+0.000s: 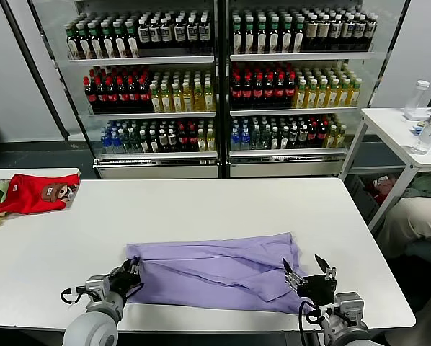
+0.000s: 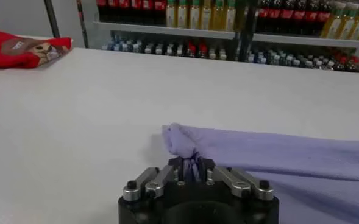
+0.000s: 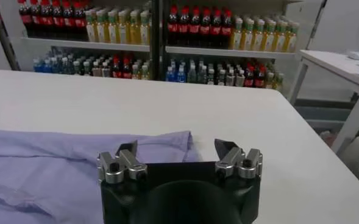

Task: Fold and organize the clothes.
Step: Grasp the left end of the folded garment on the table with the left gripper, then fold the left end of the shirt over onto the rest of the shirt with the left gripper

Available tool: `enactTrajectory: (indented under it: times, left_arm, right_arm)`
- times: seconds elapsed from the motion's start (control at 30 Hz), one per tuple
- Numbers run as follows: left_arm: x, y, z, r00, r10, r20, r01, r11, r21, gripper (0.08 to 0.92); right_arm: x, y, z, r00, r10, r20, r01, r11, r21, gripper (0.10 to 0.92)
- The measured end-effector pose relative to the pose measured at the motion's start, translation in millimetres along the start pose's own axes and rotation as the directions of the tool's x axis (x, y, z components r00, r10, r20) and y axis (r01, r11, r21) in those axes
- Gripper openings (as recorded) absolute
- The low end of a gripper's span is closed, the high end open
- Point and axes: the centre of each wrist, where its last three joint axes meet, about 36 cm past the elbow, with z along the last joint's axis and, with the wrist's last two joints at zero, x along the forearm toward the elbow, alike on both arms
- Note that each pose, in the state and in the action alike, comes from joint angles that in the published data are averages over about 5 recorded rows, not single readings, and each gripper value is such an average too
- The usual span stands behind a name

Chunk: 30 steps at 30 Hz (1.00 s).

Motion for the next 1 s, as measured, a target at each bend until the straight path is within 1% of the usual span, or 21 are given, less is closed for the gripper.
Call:
enactTrajectory:
  times: [0.13,0.27,0.37,0.43,0.5,0.57,0.67,0.73,0.8,0.83,0.87,0.9,0.93,0.97,1.0]
  left_arm:
    - [-0.5,-2.9,-2.4,0.9997,-0.019,0.015,0.02,0.999,-0.027,0.123]
    - [1.5,2.9,-8.6,0.9971,-0.065,0.04,0.068,0.995,-0.072,0.106]
    - [5.7,14.1,-16.2,0.9911,-0.111,0.072,0.119,0.987,-0.106,0.106]
    - [9.1,25.1,-21.3,0.9846,-0.147,0.095,0.158,0.979,-0.129,0.106]
    - [12.4,39.0,-26.2,0.9752,-0.188,0.116,0.205,0.967,-0.153,0.106]
    - [15.4,54.9,-31.0,0.9625,-0.234,0.137,0.256,0.95,-0.177,0.106]
    - [19.3,80.3,-39.9,0.9387,-0.3,0.169,0.332,0.92,-0.21,0.106]
    - [22.0,95.3,-46.6,0.9233,-0.334,0.19,0.372,0.9,-0.225,0.106]
    - [25.1,105.8,-52.0,0.9123,-0.355,0.204,0.398,0.887,-0.235,0.106]
    - [27.0,109.0,-54.3,0.9092,-0.359,0.21,0.404,0.884,-0.237,0.106]
    - [29.2,110.7,-56.2,0.9081,-0.36,0.215,0.406,0.883,-0.237,0.106]
    - [31.7,110.9,-58.0,0.9093,-0.354,0.218,0.401,0.886,-0.233,0.106]
    - [34.6,109.6,-59.9,0.9127,-0.343,0.221,0.391,0.892,-0.228,0.106]
    - [37.7,106.8,-61.7,0.9185,-0.326,0.224,0.374,0.901,-0.22,0.106]
    - [41.1,102.3,-63.2,0.9266,-0.301,0.225,0.348,0.914,-0.208,0.106]
  right_arm:
    - [-0.4,0.9,0.9,1.0,0.0,-0.001,0.0,1.0,0.007,0.823]
    - [-0.4,0.9,0.9,1.0,0.001,0.0,-0.001,1.0,0.014,0.823]
    - [-0.3,0.3,0.3,1.0,0.002,0.002,-0.002,1.0,0.018,0.823]
    - [-0.2,-0.1,-0.3,1.0,0.003,0.004,-0.003,1.0,0.02,0.823]
    - [0.0,-0.4,-0.7,1.0,0.004,0.005,-0.005,1.0,0.02,0.823]
    - [0.1,-0.3,-0.9,1.0,0.005,0.006,-0.005,1.0,0.02,0.823]
    - [0.0,-0.1,-1.1,1.0,0.004,0.007,-0.004,1.0,0.021,0.823]
    - [0.2,-0.1,-1.2,1.0,0.003,0.007,-0.003,1.0,0.022,0.823]
    - [0.7,-0.6,-1.5,1.0,0.004,0.008,-0.005,1.0,0.024,0.823]
    - [0.9,-0.9,-1.7,1.0,0.005,0.009,-0.005,1.0,0.024,0.823]
    - [1.2,-1.3,-2.0,1.0,0.006,0.01,-0.007,1.0,0.025,0.823]
    - [1.4,-1.7,-2.3,1.0,0.008,0.011,-0.008,1.0,0.026,0.823]
    - [1.6,-2.0,-2.7,1.0,0.009,0.012,-0.009,1.0,0.027,0.823]
    - [1.8,-2.3,-3.0,1.0,0.01,0.013,-0.01,1.0,0.027,0.823]
    - [2.1,-2.6,-3.4,1.0,0.011,0.014,-0.011,1.0,0.028,0.823]
